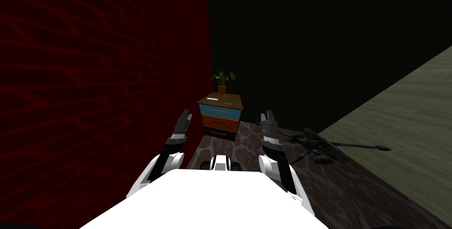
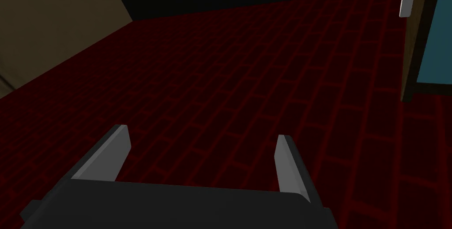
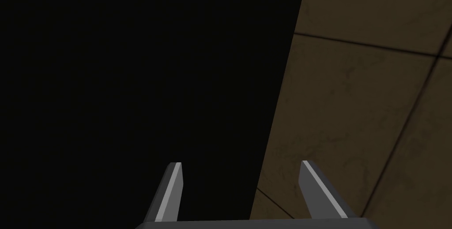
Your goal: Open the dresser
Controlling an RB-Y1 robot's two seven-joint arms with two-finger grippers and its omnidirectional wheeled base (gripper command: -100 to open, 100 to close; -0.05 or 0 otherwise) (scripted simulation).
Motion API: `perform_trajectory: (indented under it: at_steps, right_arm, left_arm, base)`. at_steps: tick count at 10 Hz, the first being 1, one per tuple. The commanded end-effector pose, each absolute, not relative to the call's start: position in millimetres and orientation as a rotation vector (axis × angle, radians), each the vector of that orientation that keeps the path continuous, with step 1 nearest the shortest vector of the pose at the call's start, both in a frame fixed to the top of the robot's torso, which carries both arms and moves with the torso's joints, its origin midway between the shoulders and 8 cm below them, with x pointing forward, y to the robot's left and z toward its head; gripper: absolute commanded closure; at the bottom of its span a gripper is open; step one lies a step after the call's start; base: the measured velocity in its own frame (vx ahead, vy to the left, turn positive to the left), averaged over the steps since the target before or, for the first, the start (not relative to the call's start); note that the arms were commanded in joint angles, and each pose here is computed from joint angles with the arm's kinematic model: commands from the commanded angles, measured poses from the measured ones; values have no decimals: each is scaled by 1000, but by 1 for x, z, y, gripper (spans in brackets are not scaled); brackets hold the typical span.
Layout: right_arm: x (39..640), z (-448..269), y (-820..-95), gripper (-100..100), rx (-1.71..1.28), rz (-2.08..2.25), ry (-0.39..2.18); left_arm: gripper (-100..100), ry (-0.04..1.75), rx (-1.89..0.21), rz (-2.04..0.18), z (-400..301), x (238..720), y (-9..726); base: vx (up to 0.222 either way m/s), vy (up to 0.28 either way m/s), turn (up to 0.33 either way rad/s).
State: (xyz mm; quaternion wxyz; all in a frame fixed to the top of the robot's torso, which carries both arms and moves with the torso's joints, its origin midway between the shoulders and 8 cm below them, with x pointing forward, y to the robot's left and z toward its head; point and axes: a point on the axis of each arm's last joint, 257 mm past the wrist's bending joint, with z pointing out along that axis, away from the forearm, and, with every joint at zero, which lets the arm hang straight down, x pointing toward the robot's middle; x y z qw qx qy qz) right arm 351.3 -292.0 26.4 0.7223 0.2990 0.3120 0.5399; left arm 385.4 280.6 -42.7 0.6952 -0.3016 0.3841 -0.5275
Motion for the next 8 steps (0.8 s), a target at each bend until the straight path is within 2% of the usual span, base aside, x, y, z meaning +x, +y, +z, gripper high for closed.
perform_trajectory:
  at_steps: [1, 8]
  right_arm:
    - [351, 26, -292, 0, 660, 1192, 689]
    - [351, 26, -292, 0, 660, 1192, 689]
  left_arm:
    - [-100, 901, -670, -1163, -60, 393, 280]
    - [-100, 983, -693, -1133, -109, 412, 277]
  base:
    - [71, -18, -32]
    - [71, -12, -30]
